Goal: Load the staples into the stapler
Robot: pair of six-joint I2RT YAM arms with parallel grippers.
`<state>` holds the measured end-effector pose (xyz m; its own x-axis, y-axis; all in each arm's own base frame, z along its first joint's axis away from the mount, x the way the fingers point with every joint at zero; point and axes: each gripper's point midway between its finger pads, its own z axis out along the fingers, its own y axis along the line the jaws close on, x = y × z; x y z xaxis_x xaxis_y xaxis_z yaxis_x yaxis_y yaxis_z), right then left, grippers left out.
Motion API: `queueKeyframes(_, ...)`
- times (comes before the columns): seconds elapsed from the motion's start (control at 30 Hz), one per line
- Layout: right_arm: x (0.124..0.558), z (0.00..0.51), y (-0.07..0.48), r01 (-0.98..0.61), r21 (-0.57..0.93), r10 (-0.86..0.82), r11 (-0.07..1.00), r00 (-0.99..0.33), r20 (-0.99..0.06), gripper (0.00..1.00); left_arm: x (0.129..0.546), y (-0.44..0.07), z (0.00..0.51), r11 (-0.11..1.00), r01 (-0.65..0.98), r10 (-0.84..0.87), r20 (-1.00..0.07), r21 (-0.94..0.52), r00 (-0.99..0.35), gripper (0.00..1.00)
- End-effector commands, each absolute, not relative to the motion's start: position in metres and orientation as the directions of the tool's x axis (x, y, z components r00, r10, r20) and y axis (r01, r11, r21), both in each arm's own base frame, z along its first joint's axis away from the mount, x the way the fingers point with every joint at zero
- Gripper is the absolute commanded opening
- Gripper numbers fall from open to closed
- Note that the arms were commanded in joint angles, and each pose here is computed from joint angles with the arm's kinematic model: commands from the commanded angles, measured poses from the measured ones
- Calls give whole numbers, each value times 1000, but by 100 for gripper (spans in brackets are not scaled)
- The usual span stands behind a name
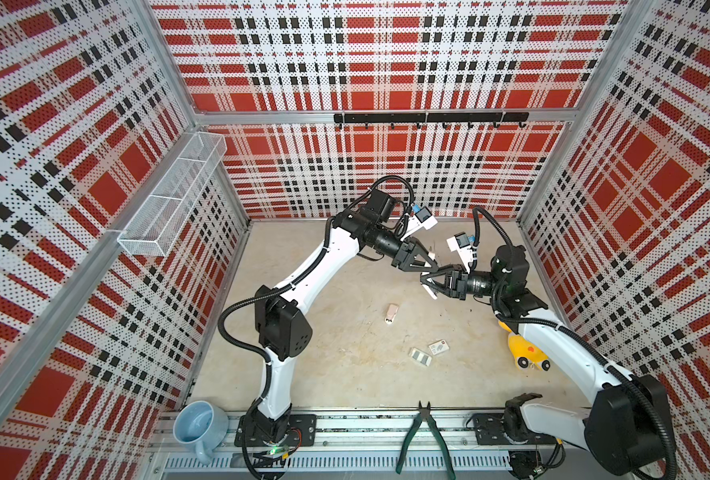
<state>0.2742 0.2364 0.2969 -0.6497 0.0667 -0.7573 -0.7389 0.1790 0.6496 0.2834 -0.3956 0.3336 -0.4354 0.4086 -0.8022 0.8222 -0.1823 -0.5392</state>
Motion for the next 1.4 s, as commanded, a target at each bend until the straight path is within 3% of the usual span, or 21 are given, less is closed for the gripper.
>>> queueKeyframes(0.0,286,293,237,-730,646,70,223,-649,-758,12,291,-389,345,-179,852,381,-833,-493,-402,50)
queueKeyframes(0.1,294,281,236,-708,654,58,266,-666,-744,11,302,-378,348,-136,873,369,-842,-468,-394,54)
queueKeyframes(0.2,310,259,231,-659,651,41,377,-690,-722,11,321,-360,346,-43,904,366,-848,-426,-383,55)
queueKeyframes(0.47,355,184,207,-476,583,17,659,-765,-644,12,405,-276,317,458,879,442,-825,-130,-353,56)
queueKeyframes(0.6,378,147,186,-350,509,60,787,-776,-628,12,423,-244,302,564,825,501,-795,0,-343,56)
queueKeyframes(0.73,394,110,161,-202,431,124,880,-776,-618,13,424,-234,280,564,820,581,-751,93,-314,61)
queueKeyframes(0.9,400,81,143,-67,334,167,940,-765,-623,11,414,-242,251,485,857,682,-689,176,-245,61)
queueKeyframes(1.37,401,41,140,29,166,135,986,-730,-670,17,396,-266,232,379,910,720,-671,169,-176,62)
